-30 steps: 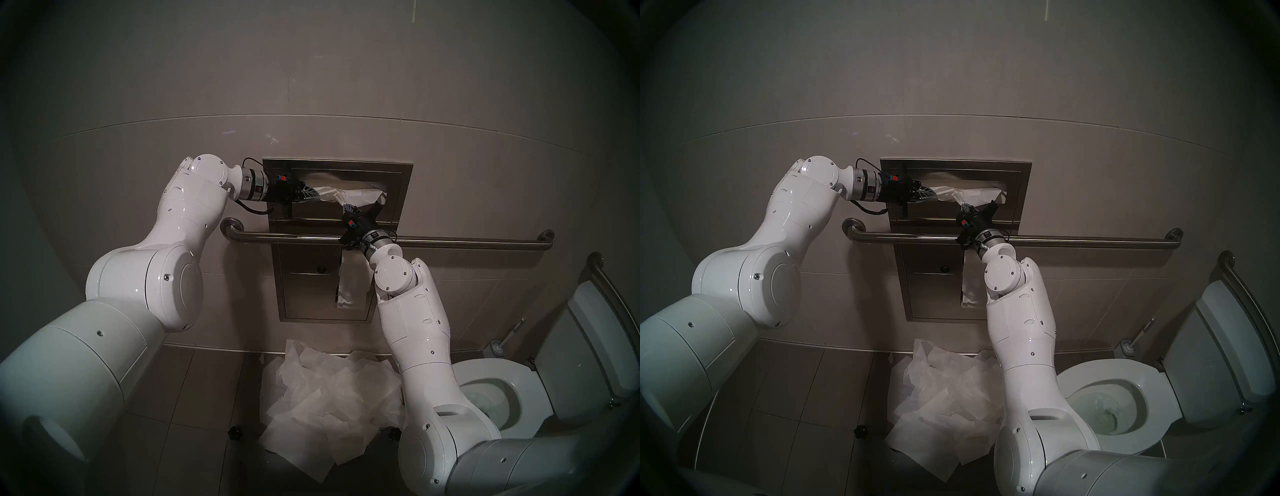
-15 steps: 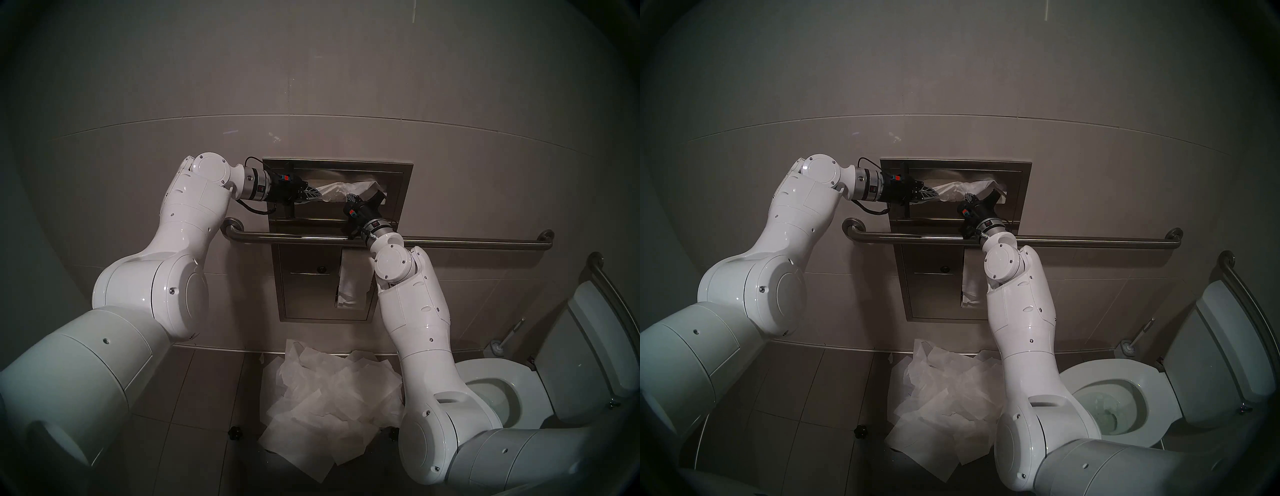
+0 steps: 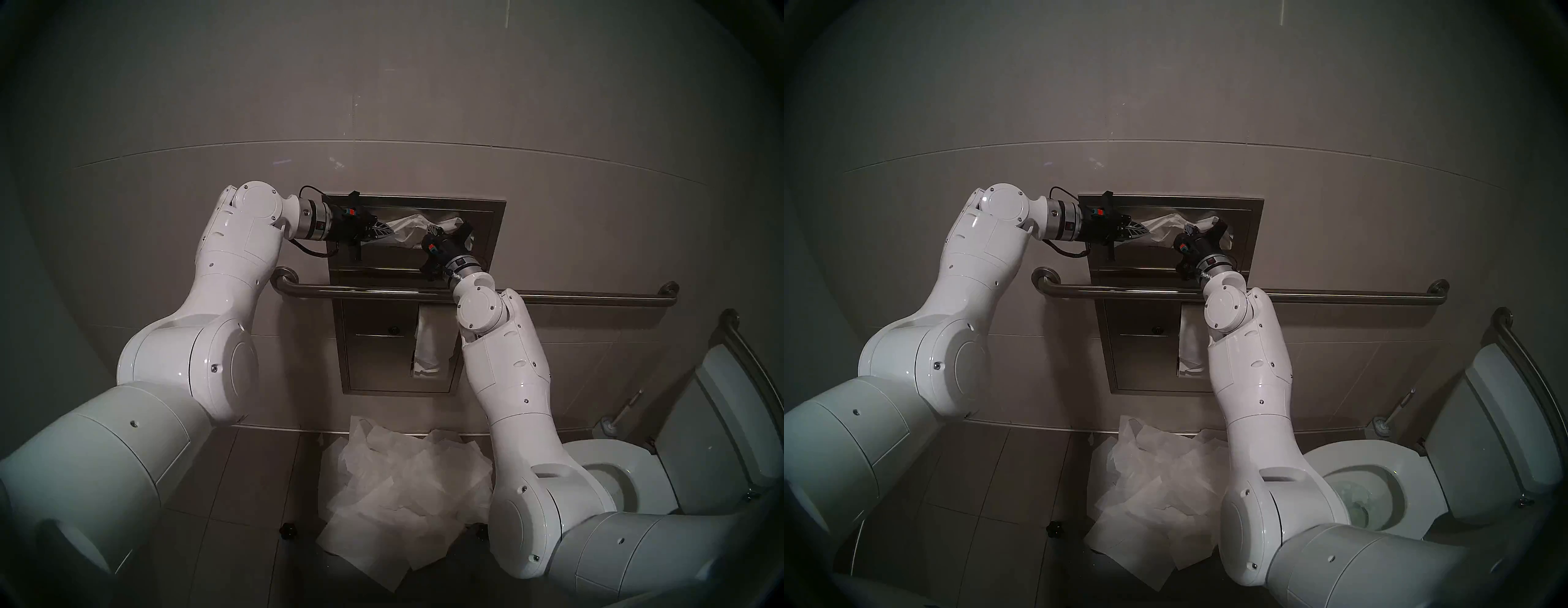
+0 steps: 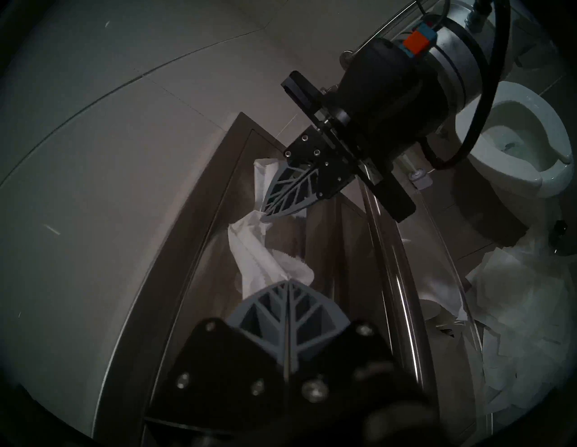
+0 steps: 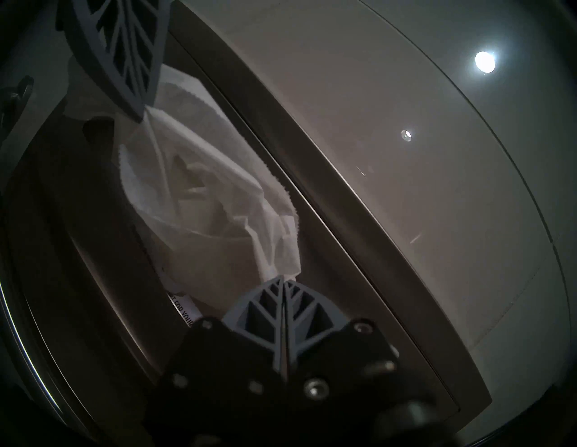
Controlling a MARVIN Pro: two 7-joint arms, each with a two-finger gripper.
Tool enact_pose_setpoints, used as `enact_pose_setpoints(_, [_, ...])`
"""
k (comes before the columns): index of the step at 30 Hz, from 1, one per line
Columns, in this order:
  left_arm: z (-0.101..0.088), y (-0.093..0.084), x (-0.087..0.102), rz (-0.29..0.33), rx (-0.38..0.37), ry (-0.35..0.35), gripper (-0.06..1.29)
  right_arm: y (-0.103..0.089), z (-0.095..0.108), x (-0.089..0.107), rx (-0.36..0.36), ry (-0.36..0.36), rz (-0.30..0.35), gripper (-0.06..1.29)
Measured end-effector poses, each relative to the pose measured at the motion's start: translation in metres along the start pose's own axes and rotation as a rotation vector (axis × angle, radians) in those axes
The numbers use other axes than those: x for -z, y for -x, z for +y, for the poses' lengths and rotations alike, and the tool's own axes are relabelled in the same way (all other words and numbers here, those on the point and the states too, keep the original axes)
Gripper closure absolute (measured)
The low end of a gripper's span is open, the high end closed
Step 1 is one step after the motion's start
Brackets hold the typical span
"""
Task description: Take out a toilet seat cover
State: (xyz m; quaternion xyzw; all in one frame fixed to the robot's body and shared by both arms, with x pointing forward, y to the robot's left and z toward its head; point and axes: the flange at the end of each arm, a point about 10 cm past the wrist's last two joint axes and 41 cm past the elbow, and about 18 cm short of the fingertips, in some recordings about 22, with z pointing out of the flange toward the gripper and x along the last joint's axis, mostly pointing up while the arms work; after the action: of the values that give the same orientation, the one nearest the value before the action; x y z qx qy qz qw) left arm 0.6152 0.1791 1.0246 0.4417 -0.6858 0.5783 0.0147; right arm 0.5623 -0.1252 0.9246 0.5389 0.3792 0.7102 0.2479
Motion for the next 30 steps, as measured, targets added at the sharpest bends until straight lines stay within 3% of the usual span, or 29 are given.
enact_pose_setpoints(13, [-0.011,-0.003,0.003,-0.041,-0.015,-0.048,1.25,-0.015,0.014,-0.012,0.025,0.073,-0.003,1.27])
enact_pose_setpoints(30, [-0.033,-0.017,0.0,-0.061,-0.033,-0.12,1.25,-0.017,0.01,-0.015,0.078,0.093,-0.016,1.27])
